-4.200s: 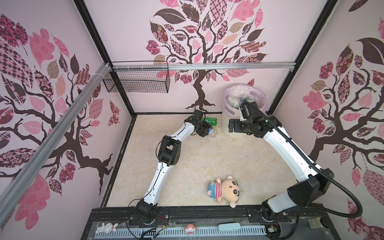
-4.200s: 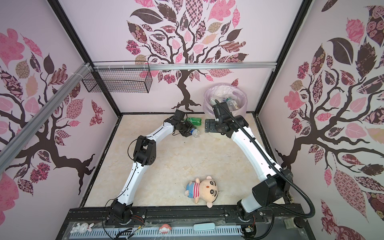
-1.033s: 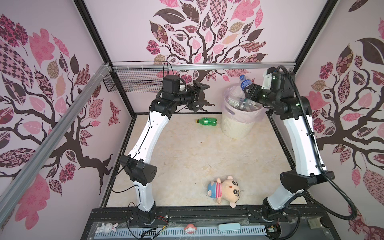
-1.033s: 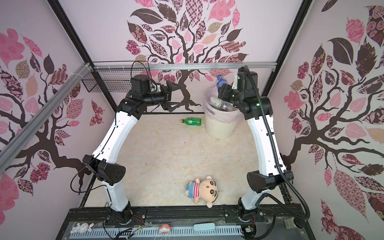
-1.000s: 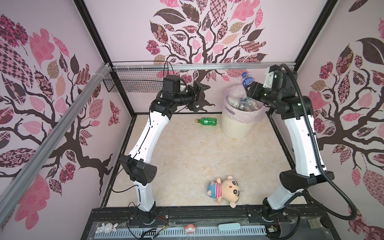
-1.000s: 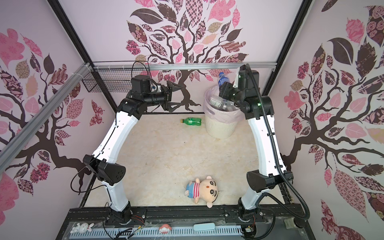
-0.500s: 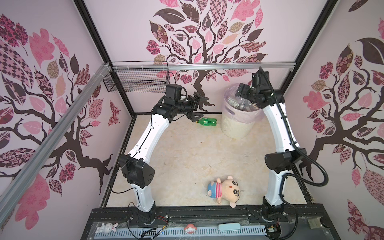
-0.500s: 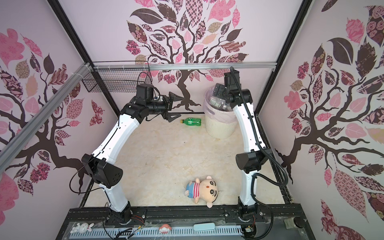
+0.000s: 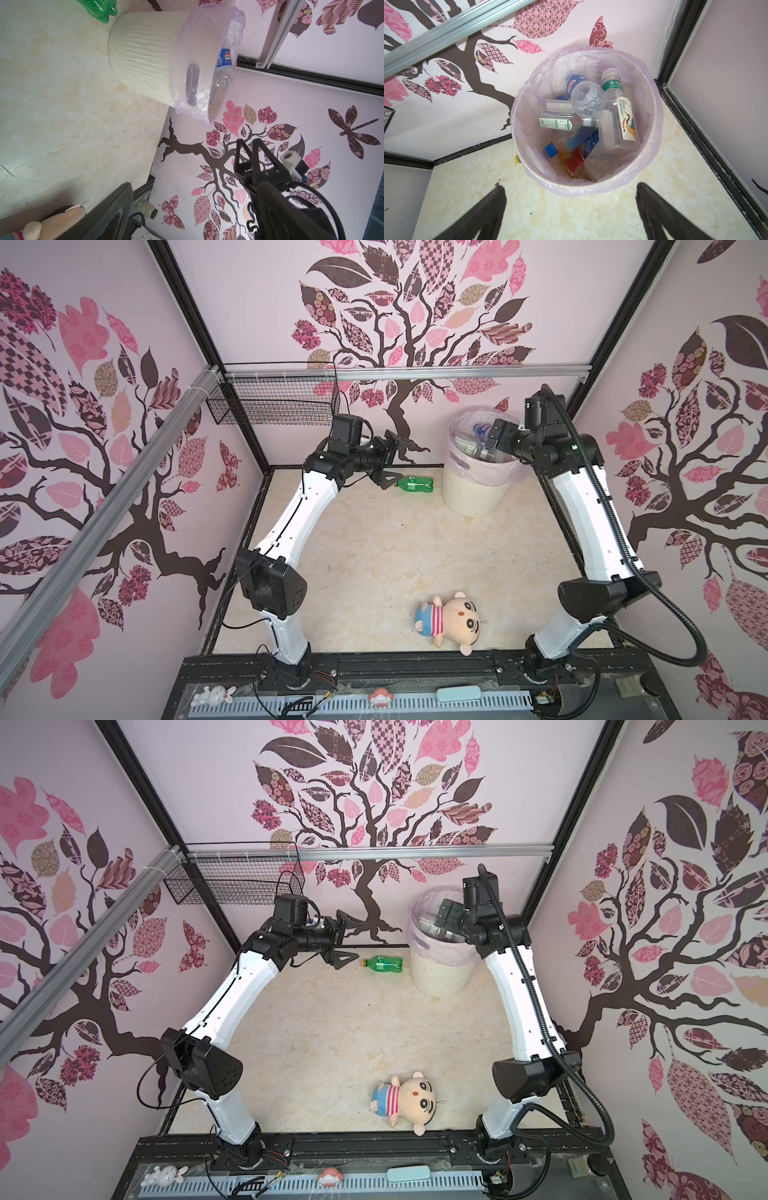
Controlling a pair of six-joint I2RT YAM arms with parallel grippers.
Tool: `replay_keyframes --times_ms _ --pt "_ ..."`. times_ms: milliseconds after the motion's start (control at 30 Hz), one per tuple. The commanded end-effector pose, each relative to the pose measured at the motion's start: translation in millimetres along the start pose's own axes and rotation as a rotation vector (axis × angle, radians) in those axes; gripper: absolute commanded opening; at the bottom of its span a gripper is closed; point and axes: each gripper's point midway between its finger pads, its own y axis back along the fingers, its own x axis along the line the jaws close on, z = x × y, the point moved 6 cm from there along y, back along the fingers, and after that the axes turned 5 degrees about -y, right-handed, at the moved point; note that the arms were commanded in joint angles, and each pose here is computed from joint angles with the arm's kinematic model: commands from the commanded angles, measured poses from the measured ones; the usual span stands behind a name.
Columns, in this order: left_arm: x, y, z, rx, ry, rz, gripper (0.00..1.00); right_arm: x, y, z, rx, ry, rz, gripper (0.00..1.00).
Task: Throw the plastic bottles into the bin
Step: 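Carry the Pepsi bottle with the right gripper over the bin and release, then lower the left gripper onto the green soda bottle's yellow cap and grasp it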
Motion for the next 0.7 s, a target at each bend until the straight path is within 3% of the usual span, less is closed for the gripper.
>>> replay_keyframes --times_ms 0,200,333,667 --pt "17.3 -20.5 19.6 -0.036 -0.016 0.035 0.97 -0.1 20.0 -6.6 0.011 -0.026 0.065 1.00" --pt "46.4 -58.0 56.1 -0.091 -0.004 0.094 0.97 1.8 33.1 -40.7 0.092 0.020 0.122 1.00" --pt "86.9 -87.1 88.1 -0.101 0.041 0.163 0.97 7.7 36.7 -65.5 0.158 0.083 0.163 0.99" --pt "158.6 -135.8 138.1 -0.213 0.215 0.204 0.97 8.6 39.0 -95.9 0.236 0.164 0.189 1.00"
